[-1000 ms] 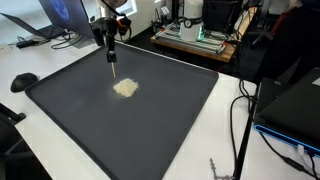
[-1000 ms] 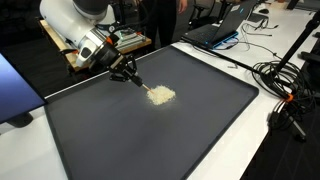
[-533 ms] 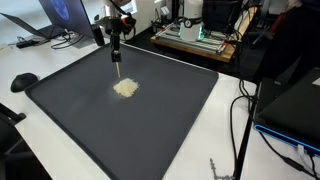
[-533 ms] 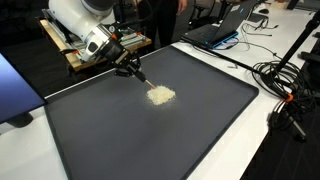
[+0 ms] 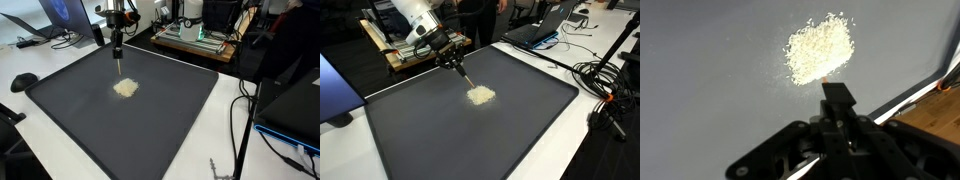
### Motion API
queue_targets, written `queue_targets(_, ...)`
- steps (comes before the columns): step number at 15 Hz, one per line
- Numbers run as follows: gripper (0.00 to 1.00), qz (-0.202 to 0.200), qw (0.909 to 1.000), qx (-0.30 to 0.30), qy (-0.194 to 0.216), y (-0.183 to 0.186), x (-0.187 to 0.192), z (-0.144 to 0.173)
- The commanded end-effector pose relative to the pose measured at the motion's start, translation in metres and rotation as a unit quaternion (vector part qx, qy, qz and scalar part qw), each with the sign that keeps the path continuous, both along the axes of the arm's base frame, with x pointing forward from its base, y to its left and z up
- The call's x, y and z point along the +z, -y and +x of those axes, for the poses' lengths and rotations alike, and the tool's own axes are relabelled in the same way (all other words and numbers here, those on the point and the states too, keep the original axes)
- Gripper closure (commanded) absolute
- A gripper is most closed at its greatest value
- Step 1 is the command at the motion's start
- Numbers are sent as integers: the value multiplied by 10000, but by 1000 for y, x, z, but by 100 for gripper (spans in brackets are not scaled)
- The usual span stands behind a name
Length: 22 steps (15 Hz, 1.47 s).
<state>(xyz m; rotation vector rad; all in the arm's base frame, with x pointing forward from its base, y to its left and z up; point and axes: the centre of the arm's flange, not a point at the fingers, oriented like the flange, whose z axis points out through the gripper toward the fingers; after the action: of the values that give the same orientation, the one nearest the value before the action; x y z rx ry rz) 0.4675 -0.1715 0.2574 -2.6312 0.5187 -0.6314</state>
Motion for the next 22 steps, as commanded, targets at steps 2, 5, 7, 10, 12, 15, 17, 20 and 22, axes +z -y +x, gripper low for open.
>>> queue_targets(2,97,-500,9973,328,-431,-17,37,-7)
queue_targets(5,97,-829,9920,661,-689,-31,46,-1)
queue_targets(7,97,-1118,9868,861,-791,-44,49,5)
queue_targets(10,97,-1533,9782,1121,-843,-66,50,10)
queue_targets(12,97,-1821,9712,1259,-883,-83,50,13)
queue_targets(15,97,-2251,9581,1440,-1028,-110,50,20)
queue_targets(17,97,-2563,9463,1614,-1130,-129,50,25)
queue_targets(20,97,-3067,9246,1889,-1239,-158,51,32)
queue_targets(22,97,-3449,9048,2117,-1328,-183,51,38)
